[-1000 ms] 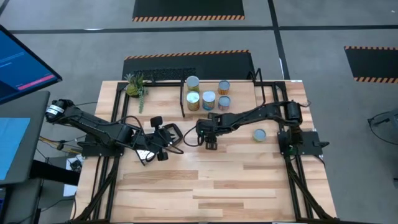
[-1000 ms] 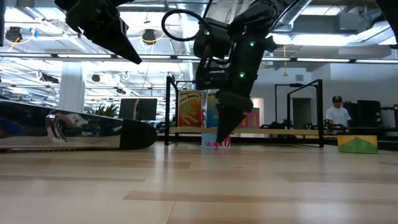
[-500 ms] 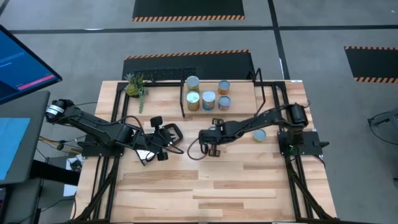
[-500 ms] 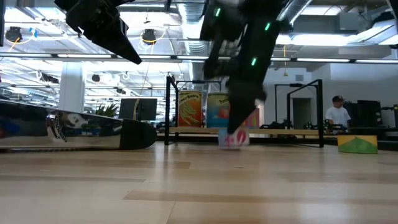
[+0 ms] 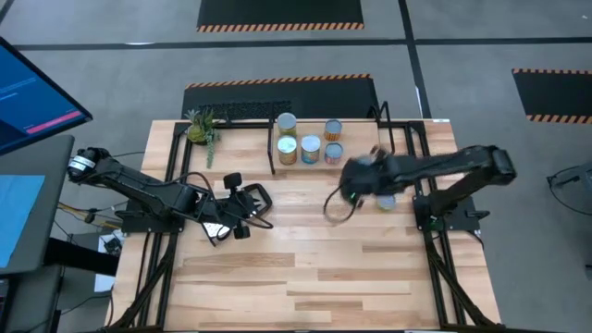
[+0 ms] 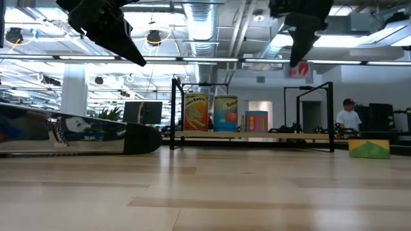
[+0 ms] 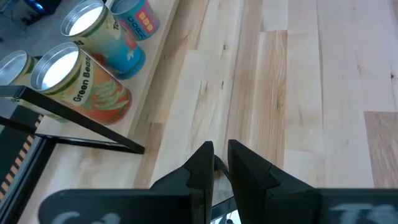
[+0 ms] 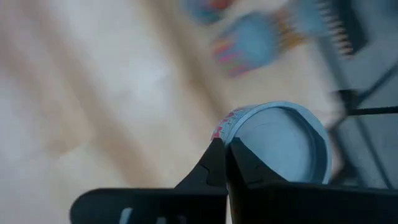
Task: Pick and place cans onto a shelf
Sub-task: Put the blue tuna can on the shelf, then put the yellow and green tuna can on the shelf
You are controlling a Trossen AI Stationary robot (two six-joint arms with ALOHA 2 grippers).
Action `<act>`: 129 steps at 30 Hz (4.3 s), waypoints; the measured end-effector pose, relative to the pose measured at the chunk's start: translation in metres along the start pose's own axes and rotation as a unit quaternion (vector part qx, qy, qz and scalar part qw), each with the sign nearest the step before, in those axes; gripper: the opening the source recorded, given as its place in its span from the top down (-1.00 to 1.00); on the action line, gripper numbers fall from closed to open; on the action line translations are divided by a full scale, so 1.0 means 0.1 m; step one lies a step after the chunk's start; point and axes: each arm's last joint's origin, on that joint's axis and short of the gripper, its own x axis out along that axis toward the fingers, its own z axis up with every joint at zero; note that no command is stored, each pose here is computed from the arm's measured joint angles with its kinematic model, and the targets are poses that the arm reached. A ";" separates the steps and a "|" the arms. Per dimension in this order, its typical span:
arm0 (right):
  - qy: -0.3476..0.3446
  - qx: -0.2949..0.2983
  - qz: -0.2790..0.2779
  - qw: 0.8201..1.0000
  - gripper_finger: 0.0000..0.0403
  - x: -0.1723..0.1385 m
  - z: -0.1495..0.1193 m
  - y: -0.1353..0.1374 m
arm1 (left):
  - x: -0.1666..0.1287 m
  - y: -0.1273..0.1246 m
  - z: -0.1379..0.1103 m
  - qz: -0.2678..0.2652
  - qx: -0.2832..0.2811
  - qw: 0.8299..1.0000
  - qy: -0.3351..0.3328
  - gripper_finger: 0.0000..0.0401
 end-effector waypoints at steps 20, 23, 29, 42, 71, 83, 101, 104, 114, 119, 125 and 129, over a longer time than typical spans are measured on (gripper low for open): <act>0.025 0.007 0.014 1.000 0.98 1.31 0.50 -1.57 | 0.00 0.01 0.01 0.024 0.003 1.000 -0.005 0.81; 0.051 0.007 0.033 0.998 0.98 1.61 0.47 -1.66 | 0.00 0.01 0.01 0.024 0.003 1.000 -0.005 0.81; 0.093 0.025 0.079 0.992 0.98 2.02 0.37 -1.72 | 0.00 0.01 0.00 0.025 0.005 1.000 -0.005 0.81; 0.087 0.019 0.097 0.991 0.75 2.10 0.43 -1.57 | 0.01 0.03 0.01 0.039 0.015 0.999 -0.006 0.81; 0.065 0.052 0.058 0.995 0.66 1.51 0.43 -1.61 | 0.01 0.03 0.01 0.039 0.010 0.999 -0.005 0.81; 0.092 0.034 0.204 0.974 0.66 0.42 0.15 -1.01 | 0.01 0.03 0.01 0.039 0.007 0.999 -0.005 0.81; 0.196 0.142 0.061 0.968 0.63 -0.26 -0.47 -0.29 | 0.01 0.03 0.01 0.035 -0.018 0.999 -0.005 0.81; 0.203 0.126 0.062 0.969 0.51 -0.16 -0.57 -0.20 | 0.01 0.03 0.00 0.035 -0.029 0.999 -0.005 0.81; 0.246 0.113 0.028 0.962 -0.04 0.30 -0.94 0.00 | 0.01 0.03 0.00 0.035 -0.036 0.999 -0.005 0.81; 0.214 0.137 0.049 0.966 -0.10 0.50 -1.01 0.11 | 0.01 0.03 0.01 0.034 -0.038 0.999 -0.007 0.81; 0.202 0.142 0.044 0.968 -0.06 0.66 -1.13 0.15 | 0.01 0.03 0.01 0.034 -0.049 0.998 -0.007 0.81; 0.185 0.152 0.054 0.970 -0.03 0.76 -1.18 0.19 | 0.01 0.03 0.01 0.035 -0.049 0.998 -0.008 0.81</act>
